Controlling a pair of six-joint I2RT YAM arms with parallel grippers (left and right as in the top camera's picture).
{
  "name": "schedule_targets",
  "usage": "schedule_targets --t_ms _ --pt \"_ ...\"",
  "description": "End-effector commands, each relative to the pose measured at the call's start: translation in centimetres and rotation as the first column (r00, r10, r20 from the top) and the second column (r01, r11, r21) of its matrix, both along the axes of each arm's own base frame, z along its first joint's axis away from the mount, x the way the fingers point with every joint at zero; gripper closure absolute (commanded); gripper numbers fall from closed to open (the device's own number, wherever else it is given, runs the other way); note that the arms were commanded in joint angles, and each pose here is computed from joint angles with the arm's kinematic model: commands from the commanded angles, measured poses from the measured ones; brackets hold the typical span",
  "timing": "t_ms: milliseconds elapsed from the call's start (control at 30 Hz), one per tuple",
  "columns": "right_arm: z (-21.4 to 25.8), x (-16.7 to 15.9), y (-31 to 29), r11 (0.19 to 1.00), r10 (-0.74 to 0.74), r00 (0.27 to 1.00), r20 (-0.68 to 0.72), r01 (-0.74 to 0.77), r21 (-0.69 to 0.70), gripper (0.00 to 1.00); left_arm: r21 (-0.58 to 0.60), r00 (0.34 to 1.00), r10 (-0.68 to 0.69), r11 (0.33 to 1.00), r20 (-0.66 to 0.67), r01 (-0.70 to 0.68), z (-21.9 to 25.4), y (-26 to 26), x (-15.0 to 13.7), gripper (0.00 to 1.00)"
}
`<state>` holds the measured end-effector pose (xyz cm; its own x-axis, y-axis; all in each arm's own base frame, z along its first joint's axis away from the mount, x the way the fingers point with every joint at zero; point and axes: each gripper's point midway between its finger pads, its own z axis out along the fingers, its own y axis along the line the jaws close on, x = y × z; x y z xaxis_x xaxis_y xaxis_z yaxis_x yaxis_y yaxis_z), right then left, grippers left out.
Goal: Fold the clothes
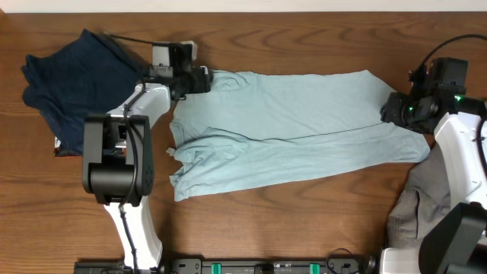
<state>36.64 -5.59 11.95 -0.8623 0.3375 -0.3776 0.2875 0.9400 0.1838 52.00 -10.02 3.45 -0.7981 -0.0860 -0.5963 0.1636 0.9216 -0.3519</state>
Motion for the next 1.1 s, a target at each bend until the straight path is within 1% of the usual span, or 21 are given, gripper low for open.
schedule_targets --t_ms 0,100,233,400,533,767,867,933,1067 --pt "-0.1 0.1 0.3 1.0 0.021 1.0 -0.001 -0.021 -0.005 0.47 -0.012 1.0 -0.007 1.0 -0.01 0.007 -0.5 -1.1 0.2 0.36" --pt "-0.1 0.1 0.3 1.0 0.021 1.0 -0.001 -0.021 -0.005 0.47 -0.01 0.999 -0.014 1.0 -0.031 0.014 -1.3 -1.4 -0.1 0.39" --pt "-0.1 0.0 0.2 1.0 0.018 1.0 -0.003 -0.019 -0.012 0.46 0.018 0.997 0.004 1.0 -0.077 -0.003 -2.3 -0.9 -0.8 0.39" --pt "-0.1 0.0 0.1 1.0 0.017 1.0 -0.004 -0.017 -0.015 0.46 0.029 0.997 0.016 0.999 -0.08 -0.014 -2.4 -0.5 -0.8 0.39" --pt "-0.1 0.0 0.0 1.0 0.015 1.0 -0.005 -0.015 -0.018 0.46 0.027 0.998 0.019 0.999 -0.061 -0.017 -1.6 -0.4 -0.6 0.39" --pt "-0.2 0.0 -0.2 1.0 0.01 1.0 -0.007 -0.01 -0.029 0.46 0.024 0.999 0.044 0.999 -0.015 -0.044 1.8 0.8 -0.3 0.39" --pt "-0.2 0.0 -0.2 0.999 0.009 1.0 -0.008 -0.009 -0.032 0.46 0.027 0.998 0.045 0.999 -0.04 -0.044 1.5 0.9 -0.8 0.39" --pt "-0.2 0.0 -0.2 0.999 0.009 1.0 -0.008 -0.009 -0.032 0.46 0.032 0.996 0.044 0.999 -0.083 -0.041 0.6 0.9 -1.7 0.39" --pt "-0.2 0.0 -0.2 0.999 0.009 1.0 -0.007 -0.009 -0.032 0.46 0.036 0.992 0.042 0.999 -0.118 -0.038 -0.5 0.9 -2.3 0.39"
